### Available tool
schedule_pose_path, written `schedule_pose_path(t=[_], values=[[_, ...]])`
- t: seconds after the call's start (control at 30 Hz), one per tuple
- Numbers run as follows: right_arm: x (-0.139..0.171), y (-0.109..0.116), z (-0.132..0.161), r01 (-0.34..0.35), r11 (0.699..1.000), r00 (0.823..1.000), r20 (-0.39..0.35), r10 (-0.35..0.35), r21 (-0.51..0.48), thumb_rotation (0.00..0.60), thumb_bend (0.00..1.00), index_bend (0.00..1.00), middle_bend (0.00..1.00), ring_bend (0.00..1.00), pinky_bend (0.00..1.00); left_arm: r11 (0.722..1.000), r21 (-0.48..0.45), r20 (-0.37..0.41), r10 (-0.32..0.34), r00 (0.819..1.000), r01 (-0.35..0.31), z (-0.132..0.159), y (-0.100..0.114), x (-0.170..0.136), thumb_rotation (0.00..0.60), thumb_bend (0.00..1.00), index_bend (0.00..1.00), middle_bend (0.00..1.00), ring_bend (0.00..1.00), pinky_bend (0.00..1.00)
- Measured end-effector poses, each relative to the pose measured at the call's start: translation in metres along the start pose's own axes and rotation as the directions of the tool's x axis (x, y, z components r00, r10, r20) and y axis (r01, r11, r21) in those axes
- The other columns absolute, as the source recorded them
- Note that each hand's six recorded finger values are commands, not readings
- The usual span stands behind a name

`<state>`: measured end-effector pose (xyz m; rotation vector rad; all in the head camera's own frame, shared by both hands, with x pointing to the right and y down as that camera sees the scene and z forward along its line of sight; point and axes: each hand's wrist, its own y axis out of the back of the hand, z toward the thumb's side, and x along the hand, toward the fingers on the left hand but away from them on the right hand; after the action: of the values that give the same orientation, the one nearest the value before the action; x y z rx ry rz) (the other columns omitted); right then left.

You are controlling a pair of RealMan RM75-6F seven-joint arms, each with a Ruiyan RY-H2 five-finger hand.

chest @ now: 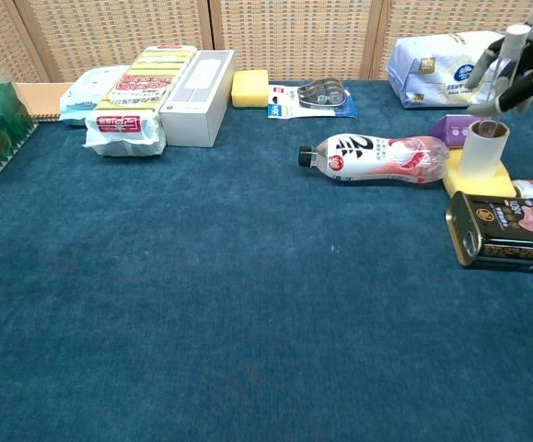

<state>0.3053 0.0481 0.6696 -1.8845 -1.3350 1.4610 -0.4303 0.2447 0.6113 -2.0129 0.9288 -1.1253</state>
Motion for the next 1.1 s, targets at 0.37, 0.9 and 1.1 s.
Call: schedule_pose_path(t=[0.37, 0.9, 1.1], values=[[0.012, 0.023, -0.002, 0.027, 1.000, 1.000, -0.006, -0.027, -0.005, 0.600, 0.29, 0.40, 0.42, 0.40, 0.46, 1.000, 0.002, 0.030, -0.022, 0.999, 0.022, 0.002, -0.001, 0.004, 0.452, 0.00, 0.01, 0.00, 0.03, 0.17], [0.013, 0.002, 0.000, -0.048, 0.998, 0.999, -0.016, 0.049, 0.037, 0.600, 0.20, 0.22, 0.21, 0.25, 0.35, 1.000, -0.004, 0.028, -0.022, 0.999, 0.022, -0.002, 0.001, 0.005, 0.446, 0.00, 0.01, 0.00, 0.03, 0.17], [0.013, 0.004, 0.001, -0.052, 0.997, 0.998, -0.024, 0.053, 0.051, 0.600, 0.08, 0.15, 0.16, 0.21, 0.31, 1.000, -0.005, 0.029, -0.022, 0.999, 0.022, -0.002, 0.002, 0.006, 0.449, 0.00, 0.01, 0.00, 0.03, 0.17]])
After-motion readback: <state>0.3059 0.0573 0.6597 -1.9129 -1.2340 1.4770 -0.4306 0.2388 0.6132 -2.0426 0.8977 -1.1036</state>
